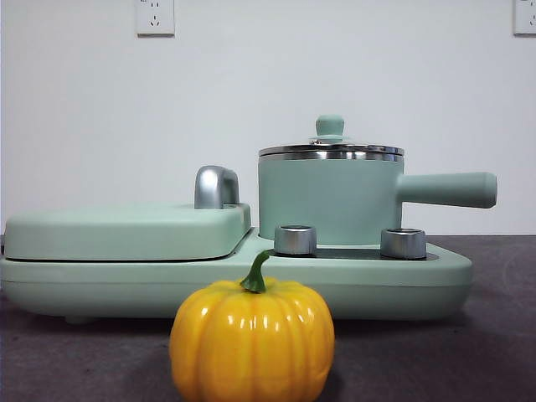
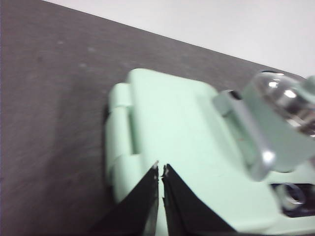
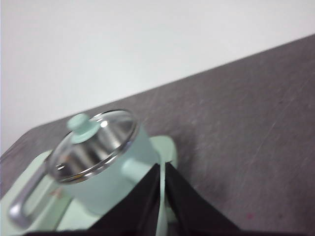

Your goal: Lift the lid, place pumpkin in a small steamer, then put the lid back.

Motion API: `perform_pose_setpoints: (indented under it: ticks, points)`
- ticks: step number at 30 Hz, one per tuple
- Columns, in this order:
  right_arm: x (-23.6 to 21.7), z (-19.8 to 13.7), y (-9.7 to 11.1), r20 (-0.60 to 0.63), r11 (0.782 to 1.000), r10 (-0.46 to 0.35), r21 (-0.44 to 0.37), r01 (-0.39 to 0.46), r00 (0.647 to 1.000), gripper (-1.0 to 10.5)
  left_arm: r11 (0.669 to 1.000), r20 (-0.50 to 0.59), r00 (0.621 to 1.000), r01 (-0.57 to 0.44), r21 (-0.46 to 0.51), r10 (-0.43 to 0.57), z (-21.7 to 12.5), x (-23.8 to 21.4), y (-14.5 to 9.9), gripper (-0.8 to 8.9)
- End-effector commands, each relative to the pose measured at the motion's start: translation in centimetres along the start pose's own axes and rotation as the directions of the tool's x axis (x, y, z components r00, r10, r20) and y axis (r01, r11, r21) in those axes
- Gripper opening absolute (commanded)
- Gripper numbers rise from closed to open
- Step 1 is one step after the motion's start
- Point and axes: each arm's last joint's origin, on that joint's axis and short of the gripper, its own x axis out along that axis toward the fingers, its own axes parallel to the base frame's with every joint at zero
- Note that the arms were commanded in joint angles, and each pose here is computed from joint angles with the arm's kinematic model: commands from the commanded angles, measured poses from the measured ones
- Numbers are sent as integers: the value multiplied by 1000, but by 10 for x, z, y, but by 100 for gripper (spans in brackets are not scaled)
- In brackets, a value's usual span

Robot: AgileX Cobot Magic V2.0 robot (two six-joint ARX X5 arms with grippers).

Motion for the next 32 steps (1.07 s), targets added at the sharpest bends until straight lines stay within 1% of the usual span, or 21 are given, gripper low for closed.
perform_pose_setpoints:
  ticks: [1,4,7,10,12,15,20,23,25,26,29,30,32]
  points:
    - [-7,20,13,-64,1000,14,-14,-15,998,12,998,-4,999,53,39,-53,24,2,-11,15]
    - [-11,39,24,-141,997,14,-67,-24,990,12,993,-32,994,105,54,-104,49,8,-22,15]
    - [-11,57,34,-192,988,51,-134,-78,980,12,981,-71,981,183,65,-178,70,18,-31,15]
    - [-8,73,44,-236,969,131,-176,-175,963,12,957,-114,957,277,91,-266,86,28,-40,15]
    - [-6,82,49,-263,949,194,-195,-249,945,12,940,-140,939,330,92,-316,94,33,-45,17]
    - [-2,89,54,-283,930,245,-201,-307,927,12,931,-155,928,354,90,-338,99,39,-49,20]
    - [-1,91,54,-285,931,243,-201,-306,927,12,926,-156,928,358,123,-338,100,42,-49,30]
    - [-1,91,54,-284,930,243,-204,-307,927,13,925,-156,928,358,127,-338,100,42,-49,45]
    - [-1,91,54,-284,930,243,-204,-307,927,35,925,-156,928,358,126,-338,100,42,-49,134]
    - [-1,91,54,-284,930,243,-203,-306,927,84,925,-156,928,358,125,-338,100,42,-49,207]
    - [-1,91,54,-284,930,243,-203,-306,927,286,925,-156,928,358,125,-338,100,42,-49,425]
    - [-1,91,54,-284,930,243,-202,-306,927,356,925,-156,928,358,124,-338,100,42,-49,472]
    - [-1,91,54,-285,931,243,-201,-306,927,472,925,-156,928,358,124,-338,100,42,-49,512]
